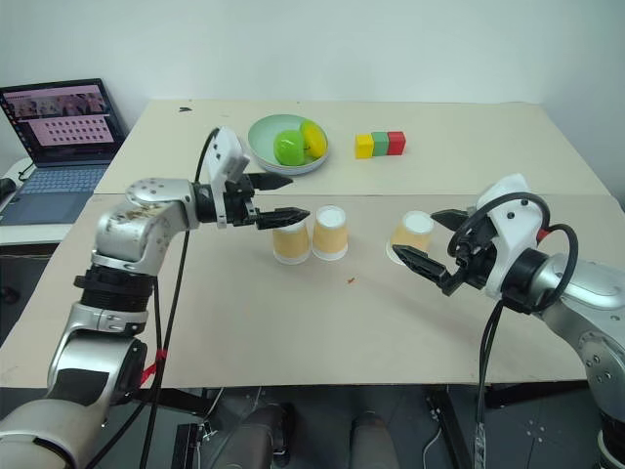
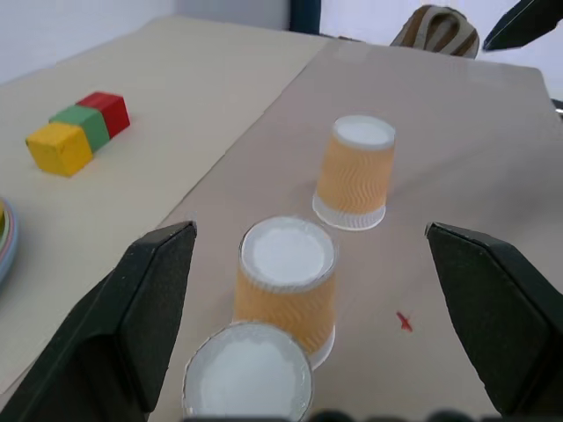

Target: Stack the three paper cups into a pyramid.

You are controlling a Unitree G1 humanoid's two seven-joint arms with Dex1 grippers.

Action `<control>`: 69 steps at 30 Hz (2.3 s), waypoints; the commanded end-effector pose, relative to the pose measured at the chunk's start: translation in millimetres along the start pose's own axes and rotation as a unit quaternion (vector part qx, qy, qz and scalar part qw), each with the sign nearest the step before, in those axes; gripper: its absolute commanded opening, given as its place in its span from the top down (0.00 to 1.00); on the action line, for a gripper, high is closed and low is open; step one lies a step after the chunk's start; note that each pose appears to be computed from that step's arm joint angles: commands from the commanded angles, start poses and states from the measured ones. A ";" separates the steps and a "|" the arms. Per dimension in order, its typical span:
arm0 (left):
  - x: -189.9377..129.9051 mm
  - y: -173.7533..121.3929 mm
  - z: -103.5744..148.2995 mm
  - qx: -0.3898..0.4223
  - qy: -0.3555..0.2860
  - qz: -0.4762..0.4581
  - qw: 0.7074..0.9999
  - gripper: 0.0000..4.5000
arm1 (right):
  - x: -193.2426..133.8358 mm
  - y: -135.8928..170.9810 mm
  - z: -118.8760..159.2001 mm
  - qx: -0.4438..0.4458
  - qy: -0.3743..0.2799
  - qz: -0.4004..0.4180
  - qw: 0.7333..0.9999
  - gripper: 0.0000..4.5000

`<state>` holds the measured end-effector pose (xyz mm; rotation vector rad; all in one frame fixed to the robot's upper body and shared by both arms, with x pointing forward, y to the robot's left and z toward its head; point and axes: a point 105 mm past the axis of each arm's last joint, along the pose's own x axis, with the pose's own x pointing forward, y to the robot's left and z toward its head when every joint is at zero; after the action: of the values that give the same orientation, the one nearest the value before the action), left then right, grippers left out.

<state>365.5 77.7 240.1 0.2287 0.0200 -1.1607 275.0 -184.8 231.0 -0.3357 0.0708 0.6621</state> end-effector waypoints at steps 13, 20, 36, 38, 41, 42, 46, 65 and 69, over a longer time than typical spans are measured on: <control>-43.2 -42.3 23.7 0.060 0.060 -0.070 0.994 0.01 | -37.5 -47.3 -49.0 0.039 0.020 -0.142 0.989 0.00; -42.4 -41.8 26.3 0.058 0.056 -0.049 0.996 0.01 | -26.3 -66.2 -87.6 0.071 -0.001 -0.192 0.979 0.00; -47.4 -36.5 29.1 0.060 0.057 0.006 0.997 0.01 | 36.3 -62.8 -99.9 0.063 -0.002 -0.116 0.991 0.00; -48.5 -34.4 30.2 0.056 0.054 0.012 0.997 0.01 | 43.9 -62.4 -96.5 0.060 -0.005 -0.106 0.993 0.00; -48.8 -33.7 29.9 0.058 0.055 0.015 0.997 0.01 | 55.0 -63.6 -92.2 0.052 -0.008 -0.094 0.994 0.00; -48.8 -33.8 29.5 0.060 0.056 0.015 0.997 0.01 | 60.2 -64.1 -90.0 0.050 -0.009 -0.088 0.995 0.00; -48.3 -33.0 30.4 0.061 0.054 0.019 0.996 0.01 | 76.8 -67.1 -86.2 0.042 -0.011 -0.072 0.996 0.00; -55.6 -36.4 24.7 0.047 0.062 0.026 0.997 0.00 | 94.9 -78.9 -63.9 0.027 -0.042 -0.065 0.997 0.33; -76.0 -45.7 22.0 0.035 0.100 -0.009 0.994 0.00 | 83.0 -75.9 -30.2 -0.008 -0.064 -0.047 0.997 0.33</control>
<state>304.8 120.6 253.0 0.3783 0.1706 -1.1137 395.6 -198.2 170.2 -0.2741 0.0349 0.5888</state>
